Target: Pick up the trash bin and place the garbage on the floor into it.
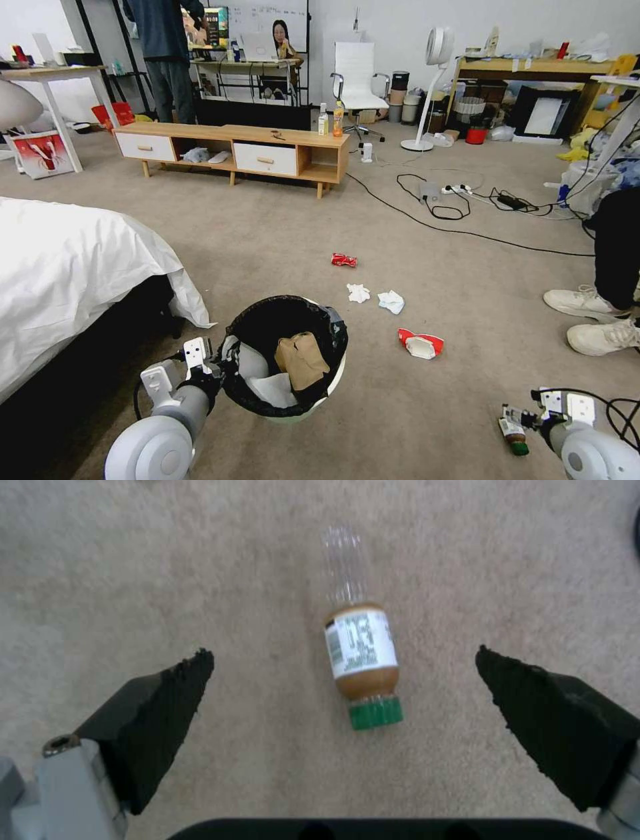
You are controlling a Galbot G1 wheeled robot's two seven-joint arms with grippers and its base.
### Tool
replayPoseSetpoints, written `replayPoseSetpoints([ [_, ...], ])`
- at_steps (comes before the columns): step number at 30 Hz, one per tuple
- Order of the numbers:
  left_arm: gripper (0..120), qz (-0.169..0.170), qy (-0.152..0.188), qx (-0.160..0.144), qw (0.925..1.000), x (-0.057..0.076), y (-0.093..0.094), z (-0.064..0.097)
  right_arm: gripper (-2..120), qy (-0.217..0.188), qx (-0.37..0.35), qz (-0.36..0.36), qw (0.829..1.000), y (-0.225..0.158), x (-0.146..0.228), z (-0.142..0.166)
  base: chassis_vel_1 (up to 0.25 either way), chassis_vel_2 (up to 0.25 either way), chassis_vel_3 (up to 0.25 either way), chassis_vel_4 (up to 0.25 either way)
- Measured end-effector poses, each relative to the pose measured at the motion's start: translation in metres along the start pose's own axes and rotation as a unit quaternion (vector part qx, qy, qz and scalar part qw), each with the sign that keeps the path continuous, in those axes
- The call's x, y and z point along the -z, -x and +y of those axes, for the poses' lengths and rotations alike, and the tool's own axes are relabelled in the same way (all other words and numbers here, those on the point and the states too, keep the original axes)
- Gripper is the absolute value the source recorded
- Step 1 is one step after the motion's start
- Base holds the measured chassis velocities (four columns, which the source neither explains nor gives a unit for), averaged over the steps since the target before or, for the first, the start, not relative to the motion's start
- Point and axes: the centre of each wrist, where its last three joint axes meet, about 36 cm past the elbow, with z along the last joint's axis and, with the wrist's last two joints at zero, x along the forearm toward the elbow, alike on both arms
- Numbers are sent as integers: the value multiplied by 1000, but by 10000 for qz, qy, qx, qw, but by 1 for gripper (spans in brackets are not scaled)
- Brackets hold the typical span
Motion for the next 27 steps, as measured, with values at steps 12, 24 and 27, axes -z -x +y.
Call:
replayPoseSetpoints([
  [12, 7, 9, -7, 11, 10000, -2, 2, -1, 100, -319, 249, -22, 9992, 55, -35, -18, 0, 0, 0, 0],
  [24, 7, 53, -12, 41, 10000, -6, 6, 0, 100, -354, 410, -379, 9978, 86, -29, -24, 0, 0, 0, 0],
  [27, 7, 59, -17, 24, 10000, -7, 8, -1, 100, -368, 350, -438, 9978, 91, -30, -28, 0, 0, 0, 0],
])
